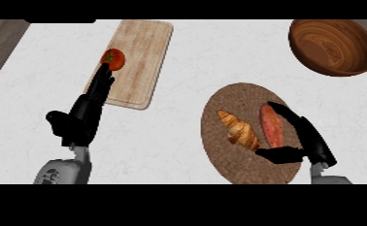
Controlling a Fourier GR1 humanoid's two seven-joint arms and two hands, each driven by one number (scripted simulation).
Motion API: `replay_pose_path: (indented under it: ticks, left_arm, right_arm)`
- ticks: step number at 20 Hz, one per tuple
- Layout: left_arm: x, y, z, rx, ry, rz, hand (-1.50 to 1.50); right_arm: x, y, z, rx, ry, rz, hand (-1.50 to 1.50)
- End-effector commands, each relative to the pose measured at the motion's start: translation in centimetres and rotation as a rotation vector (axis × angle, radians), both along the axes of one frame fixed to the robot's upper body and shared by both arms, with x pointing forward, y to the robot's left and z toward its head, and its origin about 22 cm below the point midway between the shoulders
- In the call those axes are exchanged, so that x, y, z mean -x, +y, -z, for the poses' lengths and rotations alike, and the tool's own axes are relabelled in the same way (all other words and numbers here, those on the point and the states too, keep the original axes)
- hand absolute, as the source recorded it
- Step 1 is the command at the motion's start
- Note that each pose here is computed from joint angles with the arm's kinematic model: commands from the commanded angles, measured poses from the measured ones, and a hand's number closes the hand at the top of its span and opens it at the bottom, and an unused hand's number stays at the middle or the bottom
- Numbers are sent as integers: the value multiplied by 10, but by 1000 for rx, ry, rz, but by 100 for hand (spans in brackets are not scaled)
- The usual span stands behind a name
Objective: Pick the sweet potato from the placemat and place it in the bowl
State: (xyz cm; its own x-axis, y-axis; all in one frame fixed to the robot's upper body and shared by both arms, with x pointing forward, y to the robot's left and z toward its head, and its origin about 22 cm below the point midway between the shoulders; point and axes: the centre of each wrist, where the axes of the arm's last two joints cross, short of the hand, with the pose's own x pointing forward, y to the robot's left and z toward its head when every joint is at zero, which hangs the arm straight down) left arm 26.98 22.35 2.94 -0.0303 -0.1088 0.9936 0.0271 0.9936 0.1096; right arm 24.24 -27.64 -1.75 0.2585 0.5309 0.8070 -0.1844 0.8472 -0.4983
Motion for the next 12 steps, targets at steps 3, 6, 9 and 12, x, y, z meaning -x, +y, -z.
replay_pose_path:
  ticks: [3, 6, 9, 12]
  left_arm:
    - [4, -13, -5, 4, 21, 29, 0]
    - [-11, -7, 9, 8, -8, -2, 0]
    - [1, -4, 2, -18, 1, -1, 0]
    - [-1, -2, -7, 4, 12, 15, 0]
  right_arm:
    - [-8, 17, 4, 102, -54, -171, 150]
    - [-8, 34, 13, 98, -51, -207, 150]
    - [7, 27, 13, 35, -53, -180, 150]
    - [-4, -16, -7, -28, -102, -404, 150]
